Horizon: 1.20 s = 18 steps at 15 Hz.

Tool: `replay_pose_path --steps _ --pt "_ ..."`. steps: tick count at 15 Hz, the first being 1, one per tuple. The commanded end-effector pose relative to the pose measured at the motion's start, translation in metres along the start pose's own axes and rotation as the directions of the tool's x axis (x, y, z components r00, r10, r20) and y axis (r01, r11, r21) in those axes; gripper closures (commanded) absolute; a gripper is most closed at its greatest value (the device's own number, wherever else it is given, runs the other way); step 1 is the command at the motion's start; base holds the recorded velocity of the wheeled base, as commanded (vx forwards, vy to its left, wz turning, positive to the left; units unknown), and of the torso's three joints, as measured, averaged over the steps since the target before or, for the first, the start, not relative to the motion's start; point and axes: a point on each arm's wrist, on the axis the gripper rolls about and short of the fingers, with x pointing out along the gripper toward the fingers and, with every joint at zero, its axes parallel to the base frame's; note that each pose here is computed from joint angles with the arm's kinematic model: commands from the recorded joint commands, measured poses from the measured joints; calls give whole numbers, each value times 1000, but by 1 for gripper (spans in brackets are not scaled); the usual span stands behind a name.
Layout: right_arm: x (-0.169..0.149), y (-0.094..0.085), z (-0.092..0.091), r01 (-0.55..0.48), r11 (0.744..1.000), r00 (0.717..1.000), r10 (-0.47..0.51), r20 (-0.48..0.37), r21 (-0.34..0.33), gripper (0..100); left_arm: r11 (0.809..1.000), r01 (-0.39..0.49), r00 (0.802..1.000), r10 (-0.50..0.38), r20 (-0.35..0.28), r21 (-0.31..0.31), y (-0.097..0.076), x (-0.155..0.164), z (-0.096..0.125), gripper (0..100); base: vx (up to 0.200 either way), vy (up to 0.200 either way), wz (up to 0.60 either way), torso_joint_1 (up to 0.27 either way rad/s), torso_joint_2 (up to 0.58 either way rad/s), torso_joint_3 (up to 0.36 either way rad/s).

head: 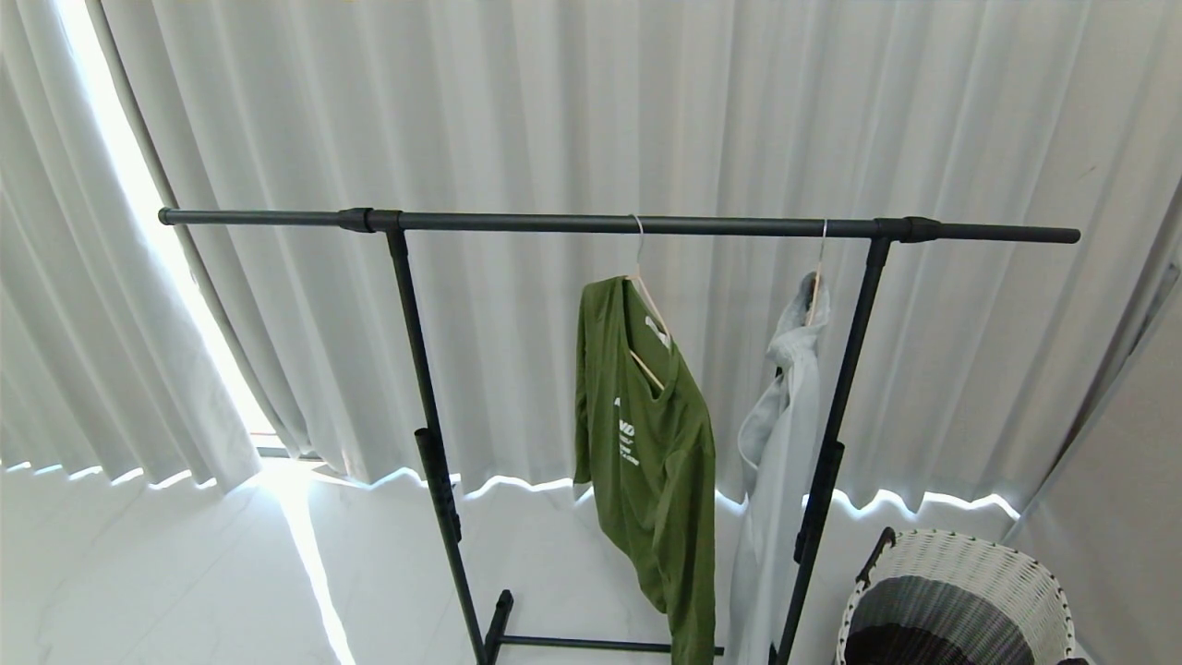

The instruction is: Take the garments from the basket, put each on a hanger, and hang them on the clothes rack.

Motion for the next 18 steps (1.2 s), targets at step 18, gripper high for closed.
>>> replay_pose_path --steps 18 --pt "1 2 -15 82 968 992 -57 -114 236 0 1000 0 1000 0 -1 0 0 0 0 0 0 0 0 0 0 0"
